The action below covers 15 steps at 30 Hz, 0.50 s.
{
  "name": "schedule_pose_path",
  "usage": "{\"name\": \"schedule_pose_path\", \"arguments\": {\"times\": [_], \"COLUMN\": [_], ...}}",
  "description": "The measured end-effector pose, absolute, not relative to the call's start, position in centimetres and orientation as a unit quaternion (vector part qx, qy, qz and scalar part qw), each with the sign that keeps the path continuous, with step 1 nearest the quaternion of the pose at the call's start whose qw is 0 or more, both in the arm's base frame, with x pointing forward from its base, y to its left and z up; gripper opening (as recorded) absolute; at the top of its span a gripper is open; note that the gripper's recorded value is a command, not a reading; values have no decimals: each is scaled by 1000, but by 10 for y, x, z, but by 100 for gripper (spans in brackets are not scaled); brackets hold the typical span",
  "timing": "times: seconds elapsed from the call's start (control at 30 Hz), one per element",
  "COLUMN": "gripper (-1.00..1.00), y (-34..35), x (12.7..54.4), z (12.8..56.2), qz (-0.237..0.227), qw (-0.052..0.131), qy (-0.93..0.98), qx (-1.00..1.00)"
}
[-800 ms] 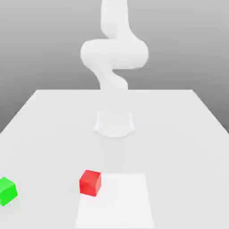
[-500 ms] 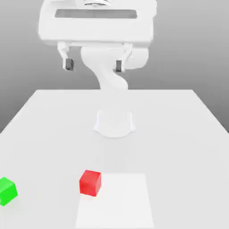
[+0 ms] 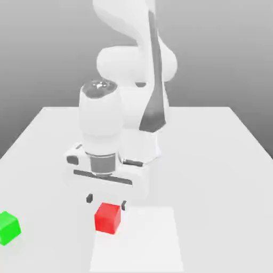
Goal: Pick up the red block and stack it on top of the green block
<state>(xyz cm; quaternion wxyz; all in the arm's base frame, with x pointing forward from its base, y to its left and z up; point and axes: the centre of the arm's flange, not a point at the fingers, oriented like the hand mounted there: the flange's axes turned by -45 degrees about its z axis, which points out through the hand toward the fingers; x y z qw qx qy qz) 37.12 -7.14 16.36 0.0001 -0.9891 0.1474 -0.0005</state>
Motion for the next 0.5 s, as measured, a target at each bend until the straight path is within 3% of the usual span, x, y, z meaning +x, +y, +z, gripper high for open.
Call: {"name": "schedule_pose_path", "arguments": {"times": [0.03,0.07,0.3,0.5], "gripper": [0,-100,-100,-100], "y": [-71,-71,-71,-71], "x": [371,370,370,370], "z": [154,147,147,198], "qz": [0,0,0,0], "qw": [0,0,0,0], "qy": [147,147,147,148], "qx": [-989,-989,-989,-989]}}
